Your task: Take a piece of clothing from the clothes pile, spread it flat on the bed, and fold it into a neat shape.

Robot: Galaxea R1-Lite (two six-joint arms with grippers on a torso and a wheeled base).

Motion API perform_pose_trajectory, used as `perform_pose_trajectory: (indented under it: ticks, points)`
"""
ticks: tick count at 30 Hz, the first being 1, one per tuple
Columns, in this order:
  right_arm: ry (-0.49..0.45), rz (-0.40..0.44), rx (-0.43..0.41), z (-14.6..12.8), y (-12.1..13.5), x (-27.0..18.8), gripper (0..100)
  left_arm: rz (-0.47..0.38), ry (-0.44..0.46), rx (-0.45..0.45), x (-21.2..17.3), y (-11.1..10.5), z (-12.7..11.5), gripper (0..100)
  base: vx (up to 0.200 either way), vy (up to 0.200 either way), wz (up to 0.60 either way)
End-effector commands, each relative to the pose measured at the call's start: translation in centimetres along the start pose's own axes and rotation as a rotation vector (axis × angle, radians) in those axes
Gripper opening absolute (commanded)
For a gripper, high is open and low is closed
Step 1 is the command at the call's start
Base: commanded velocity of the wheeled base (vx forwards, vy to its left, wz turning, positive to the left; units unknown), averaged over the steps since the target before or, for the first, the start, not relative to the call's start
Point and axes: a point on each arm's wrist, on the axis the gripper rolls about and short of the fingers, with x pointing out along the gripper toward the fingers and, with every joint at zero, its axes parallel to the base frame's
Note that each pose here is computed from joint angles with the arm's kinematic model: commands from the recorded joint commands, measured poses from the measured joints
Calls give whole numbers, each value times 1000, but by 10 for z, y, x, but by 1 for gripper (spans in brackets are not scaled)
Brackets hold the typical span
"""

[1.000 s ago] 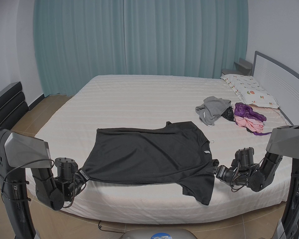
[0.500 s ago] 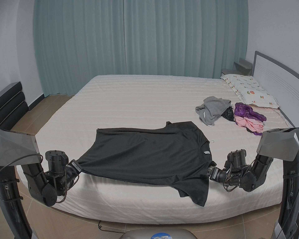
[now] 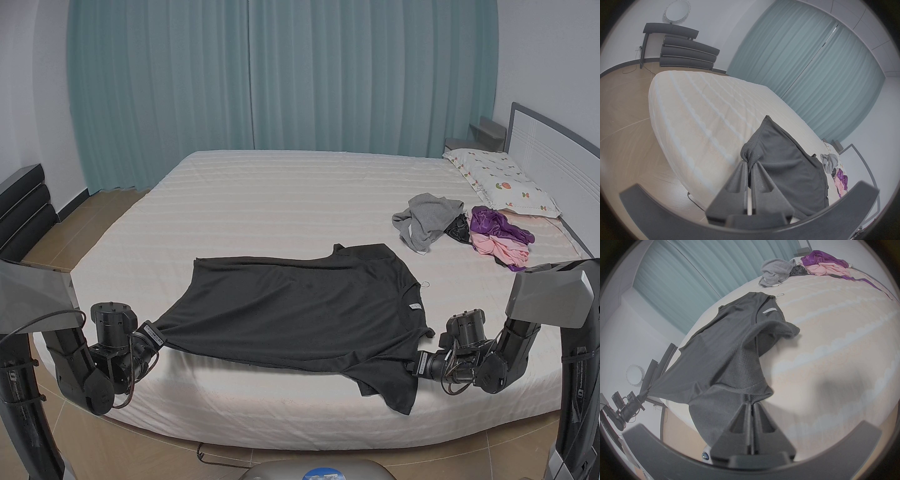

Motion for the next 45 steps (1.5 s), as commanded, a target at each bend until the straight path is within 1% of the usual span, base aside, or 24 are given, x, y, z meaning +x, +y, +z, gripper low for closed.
perform_pose_trajectory:
  ticks: [1, 6, 7, 11, 16, 17, 22, 26, 27, 32, 33, 36, 39, 40, 41, 45]
  points:
    - [9, -3, 6, -3, -1, -14, 0, 1, -1, -1, -2, 0, 1, 0, 0, 0, 0]
    - [26, 17, 28, -4, -7, -35, 0, 4, 7, 10, -5, 1, -1, 0, 0, 0, 0]
    - [36, 34, 42, -4, -10, -46, 0, 3, 8, 12, -6, 1, -1, 0, 0, 0, 0]
    - [38, 38, 70, -5, -18, -67, 0, 0, 9, 25, -11, 1, -1, 0, 0, 0, 0]
    - [71, 58, 72, -15, -25, -87, 0, 4, 26, 65, -18, 3, -4, 0, 0, 0, 0]
    - [90, 63, 63, -21, -27, -93, 0, 0, 37, 74, -21, 2, -7, 0, 0, 0, 0]
    - [126, 44, 42, -29, -32, -91, 0, -10, 77, 104, -27, -1, -18, 0, 0, 0, 0]
    - [136, 38, 38, -29, -33, -81, 0, -11, 90, 113, -28, -1, -22, 0, 0, 0, 0]
    - [139, 39, 36, -29, -33, -77, 100, -11, 90, 113, -28, -1, -22, 0, 0, 0, 0]
    - [107, 51, 29, -18, -32, -66, 100, -10, 91, 113, -28, -1, -22, 0, 0, 0, 0]
    - [82, 58, 34, -10, -32, -61, 100, -11, 93, 113, -28, -1, -22, 0, 0, 0, 0]
    - [56, 64, 31, -2, -33, -51, 100, -9, 89, 109, -26, 0, -22, 0, 0, 0, 0]
    - [45, 49, 29, 1, -34, -44, 100, -5, 93, 110, -25, 1, -23, 0, 0, 0, 0]
    - [29, 15, 28, 3, -36, -36, 100, -6, 92, 110, -25, 0, -23, 0, 0, 0, 0]
    - [22, 4, 27, 4, -37, -32, 100, -6, 92, 110, -25, 0, -23, 0, 0, 0, 0]
    - [4, 0, 30, 10, -37, -25, 100, -5, 91, 109, -25, 1, -22, 0, 0, 0, 0]
